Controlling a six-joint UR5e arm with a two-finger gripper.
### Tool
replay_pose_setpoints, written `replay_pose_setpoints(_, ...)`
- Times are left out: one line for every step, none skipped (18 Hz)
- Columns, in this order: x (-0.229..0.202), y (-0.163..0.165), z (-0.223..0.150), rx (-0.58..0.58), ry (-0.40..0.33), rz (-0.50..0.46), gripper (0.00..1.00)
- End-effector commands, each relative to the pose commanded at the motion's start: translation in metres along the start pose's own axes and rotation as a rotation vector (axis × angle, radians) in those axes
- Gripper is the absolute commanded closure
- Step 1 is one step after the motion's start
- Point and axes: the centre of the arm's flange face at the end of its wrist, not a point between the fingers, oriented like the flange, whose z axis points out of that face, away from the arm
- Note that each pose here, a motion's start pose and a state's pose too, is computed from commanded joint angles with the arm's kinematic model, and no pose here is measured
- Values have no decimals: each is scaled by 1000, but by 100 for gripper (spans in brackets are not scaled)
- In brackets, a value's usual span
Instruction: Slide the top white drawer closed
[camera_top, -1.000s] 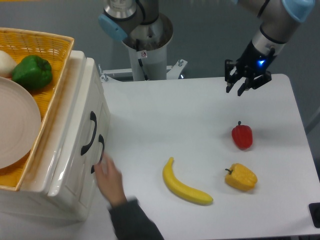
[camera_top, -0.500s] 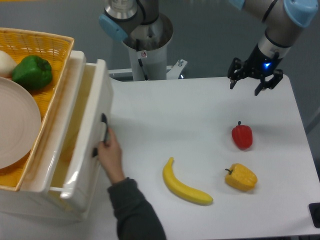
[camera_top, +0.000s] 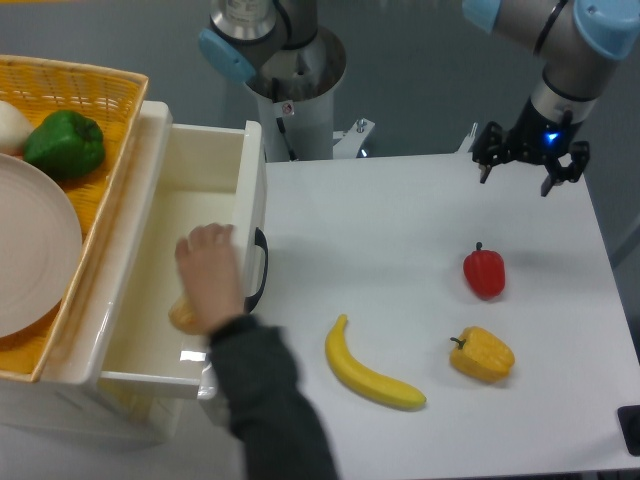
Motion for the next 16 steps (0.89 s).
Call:
replay_pose_setpoints(-1,2,1,-16,-2,61,0)
replay_pose_setpoints(-1,5,0,-25,-6,136,0)
replay_pose_setpoints(-1,7,1,-33,-4,213,0)
replay_pose_setpoints(-1,8,1,-36,-4,288,0)
replay_pose_setpoints(-1,8,2,-36,-1,352,0)
replay_pose_setpoints(0,8,1,-36,0,411,0)
replay_pose_setpoints(3,6,2,-37,4,467,0)
replay_pose_setpoints(4,5,5,-37,11,515,0)
replay_pose_setpoints(4,6,5,-39,12,555,0)
replay_pose_setpoints(3,6,6,-39,14,579,0)
replay_pose_setpoints(1,8,5,-39,13,590,0)
replay_pose_setpoints(0,11,5,-39,13,589,0)
replay_pose_setpoints(-2,12,5,-39,13,587,0)
replay_pose_setpoints(-1,12,4,-38,11,586,0)
replay_pose_setpoints(1,12,10,-39,20,584,0)
replay_pose_setpoints(3,11,12,-38,22,582,0)
